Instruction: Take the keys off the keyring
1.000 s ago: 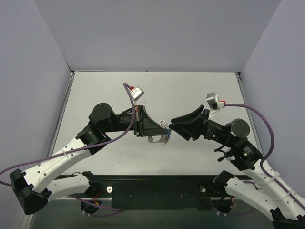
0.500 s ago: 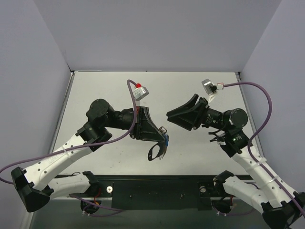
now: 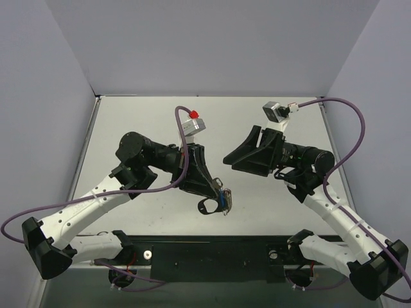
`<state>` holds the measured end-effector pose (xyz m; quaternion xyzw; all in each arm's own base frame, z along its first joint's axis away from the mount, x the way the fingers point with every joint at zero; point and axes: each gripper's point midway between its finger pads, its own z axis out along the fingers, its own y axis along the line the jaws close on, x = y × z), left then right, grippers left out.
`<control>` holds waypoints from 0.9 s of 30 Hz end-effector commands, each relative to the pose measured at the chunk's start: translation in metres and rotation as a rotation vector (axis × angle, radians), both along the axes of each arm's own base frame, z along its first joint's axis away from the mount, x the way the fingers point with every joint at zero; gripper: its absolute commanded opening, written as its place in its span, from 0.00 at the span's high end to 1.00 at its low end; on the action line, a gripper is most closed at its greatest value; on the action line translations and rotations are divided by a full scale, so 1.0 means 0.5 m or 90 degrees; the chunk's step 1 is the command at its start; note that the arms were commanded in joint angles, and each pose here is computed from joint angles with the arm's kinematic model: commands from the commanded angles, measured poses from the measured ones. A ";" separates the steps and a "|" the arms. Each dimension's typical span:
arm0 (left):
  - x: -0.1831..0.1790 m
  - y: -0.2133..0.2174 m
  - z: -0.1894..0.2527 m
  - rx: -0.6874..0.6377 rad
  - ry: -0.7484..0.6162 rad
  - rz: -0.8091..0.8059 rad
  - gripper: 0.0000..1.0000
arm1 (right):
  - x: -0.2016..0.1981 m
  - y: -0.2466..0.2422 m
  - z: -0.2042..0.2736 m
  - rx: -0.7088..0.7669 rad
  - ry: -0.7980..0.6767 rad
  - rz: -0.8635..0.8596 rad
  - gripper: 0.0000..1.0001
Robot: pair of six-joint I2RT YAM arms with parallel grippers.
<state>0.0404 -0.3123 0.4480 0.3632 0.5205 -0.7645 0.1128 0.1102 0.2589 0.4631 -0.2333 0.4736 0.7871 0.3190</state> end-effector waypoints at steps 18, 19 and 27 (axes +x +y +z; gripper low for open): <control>-0.001 0.002 0.058 -0.066 -0.063 -0.019 1.00 | -0.053 0.038 -0.078 -0.087 -0.125 0.003 0.63; -0.001 0.002 0.057 -0.065 -0.063 -0.021 1.00 | -0.054 0.039 -0.078 -0.087 -0.124 0.004 0.63; 0.000 0.001 0.059 -0.070 -0.066 -0.019 1.00 | -0.059 0.035 -0.060 -0.073 -0.134 0.006 0.63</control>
